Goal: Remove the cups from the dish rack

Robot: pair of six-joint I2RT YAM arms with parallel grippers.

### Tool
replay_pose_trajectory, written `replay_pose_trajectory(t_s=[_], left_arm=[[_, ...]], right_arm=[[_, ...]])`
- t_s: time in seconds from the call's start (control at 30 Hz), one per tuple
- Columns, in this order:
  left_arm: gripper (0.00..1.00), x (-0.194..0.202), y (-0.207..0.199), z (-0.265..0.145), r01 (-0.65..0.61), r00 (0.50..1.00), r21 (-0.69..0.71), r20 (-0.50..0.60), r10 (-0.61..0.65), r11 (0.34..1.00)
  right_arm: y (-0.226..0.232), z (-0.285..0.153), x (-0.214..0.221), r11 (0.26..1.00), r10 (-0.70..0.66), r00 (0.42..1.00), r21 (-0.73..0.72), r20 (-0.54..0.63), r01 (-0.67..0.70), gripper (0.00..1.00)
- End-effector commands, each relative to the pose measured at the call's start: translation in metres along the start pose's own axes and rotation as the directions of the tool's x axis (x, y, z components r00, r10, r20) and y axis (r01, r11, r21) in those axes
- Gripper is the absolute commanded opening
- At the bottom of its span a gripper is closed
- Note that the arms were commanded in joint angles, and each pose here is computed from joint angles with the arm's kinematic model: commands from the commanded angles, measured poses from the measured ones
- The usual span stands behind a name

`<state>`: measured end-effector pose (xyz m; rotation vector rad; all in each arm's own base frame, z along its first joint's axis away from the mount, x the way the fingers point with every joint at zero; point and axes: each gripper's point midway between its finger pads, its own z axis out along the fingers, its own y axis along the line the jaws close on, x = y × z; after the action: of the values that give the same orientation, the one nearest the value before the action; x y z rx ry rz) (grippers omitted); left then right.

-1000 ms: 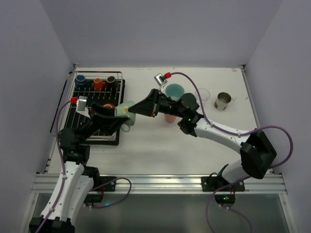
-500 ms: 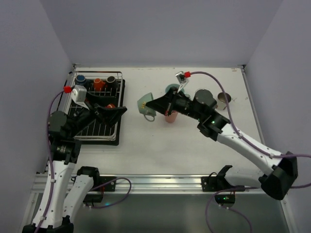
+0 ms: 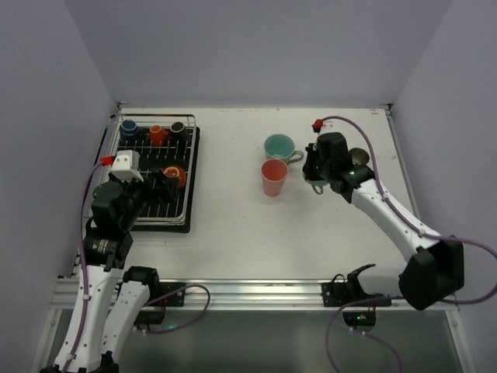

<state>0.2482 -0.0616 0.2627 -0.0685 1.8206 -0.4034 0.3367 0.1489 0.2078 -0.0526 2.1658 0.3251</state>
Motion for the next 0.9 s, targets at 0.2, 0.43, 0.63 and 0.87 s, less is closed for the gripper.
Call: replay_pose_trajectory(t_s=[0.2,0.43,0.63,0.87], left_arm=[[1.0,0.018,0.024,0.006,-0.007,1.0,-0.098,0.008,0.007,0.995],[1.0,0.023,0.026,0.013,-0.011,1.0,-0.103,-0.021,0.009,0.995],[1.0,0.026,0.029,0.015,-0.008,0.999,-0.119,-0.037,0.004,0.993],[1.0,0.028,0.033,0.021,0.011,0.998,-0.146,-0.064,-0.021,0.989]], right_arm=[[-0.032,0.061,0.031,0.984,-0.079,0.98,0.142,-0.185,0.107,0.0],[-0.03,0.095,0.064,0.988,-0.063,0.959,0.119,-0.278,0.1,0.0],[-0.034,0.111,0.081,0.986,-0.051,0.947,0.137,-0.317,0.099,0.0],[-0.031,0.099,0.071,0.986,-0.028,0.96,0.152,-0.278,0.072,0.37]])
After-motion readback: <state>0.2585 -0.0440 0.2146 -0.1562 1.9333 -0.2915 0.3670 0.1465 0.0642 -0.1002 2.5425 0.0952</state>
